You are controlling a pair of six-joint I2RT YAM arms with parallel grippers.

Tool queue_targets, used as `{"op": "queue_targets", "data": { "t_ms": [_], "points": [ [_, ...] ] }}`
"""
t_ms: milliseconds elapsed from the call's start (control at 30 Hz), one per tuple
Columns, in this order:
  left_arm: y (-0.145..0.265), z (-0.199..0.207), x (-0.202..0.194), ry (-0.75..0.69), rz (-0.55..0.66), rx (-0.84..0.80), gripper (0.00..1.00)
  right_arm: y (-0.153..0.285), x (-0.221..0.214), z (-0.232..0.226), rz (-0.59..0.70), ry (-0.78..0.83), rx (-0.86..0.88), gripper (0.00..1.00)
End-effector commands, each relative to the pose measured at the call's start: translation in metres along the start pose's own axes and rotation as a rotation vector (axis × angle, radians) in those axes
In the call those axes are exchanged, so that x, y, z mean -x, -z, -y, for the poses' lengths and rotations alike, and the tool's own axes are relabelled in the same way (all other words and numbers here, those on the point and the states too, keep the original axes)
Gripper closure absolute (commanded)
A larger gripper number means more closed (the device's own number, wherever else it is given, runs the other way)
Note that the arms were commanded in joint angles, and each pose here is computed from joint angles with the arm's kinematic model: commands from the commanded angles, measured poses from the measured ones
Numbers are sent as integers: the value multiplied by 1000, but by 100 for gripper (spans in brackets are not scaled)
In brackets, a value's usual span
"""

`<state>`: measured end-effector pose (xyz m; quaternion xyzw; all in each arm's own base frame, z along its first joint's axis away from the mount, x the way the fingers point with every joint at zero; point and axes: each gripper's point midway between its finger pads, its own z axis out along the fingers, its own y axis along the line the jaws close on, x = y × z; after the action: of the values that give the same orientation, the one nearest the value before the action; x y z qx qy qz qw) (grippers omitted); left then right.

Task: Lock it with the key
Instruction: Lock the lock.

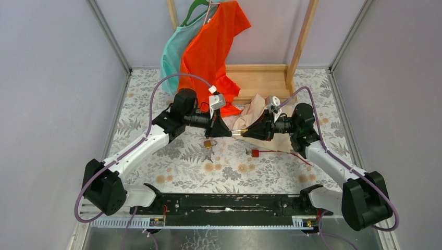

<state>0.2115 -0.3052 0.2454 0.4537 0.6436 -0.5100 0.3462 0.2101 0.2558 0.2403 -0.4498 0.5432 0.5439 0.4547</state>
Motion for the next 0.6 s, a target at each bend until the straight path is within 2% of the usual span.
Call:
{"op": "queue_targets", "data": {
  "t_ms": [0,567],
  "points": [
    [-8,21,51,-178,96,-56,100,-16,0,-10,-4,57,54,100],
    [-20,22,36,-188,56,-64,100,-21,-1,-12,-6,59,61,100]
  ]
}}
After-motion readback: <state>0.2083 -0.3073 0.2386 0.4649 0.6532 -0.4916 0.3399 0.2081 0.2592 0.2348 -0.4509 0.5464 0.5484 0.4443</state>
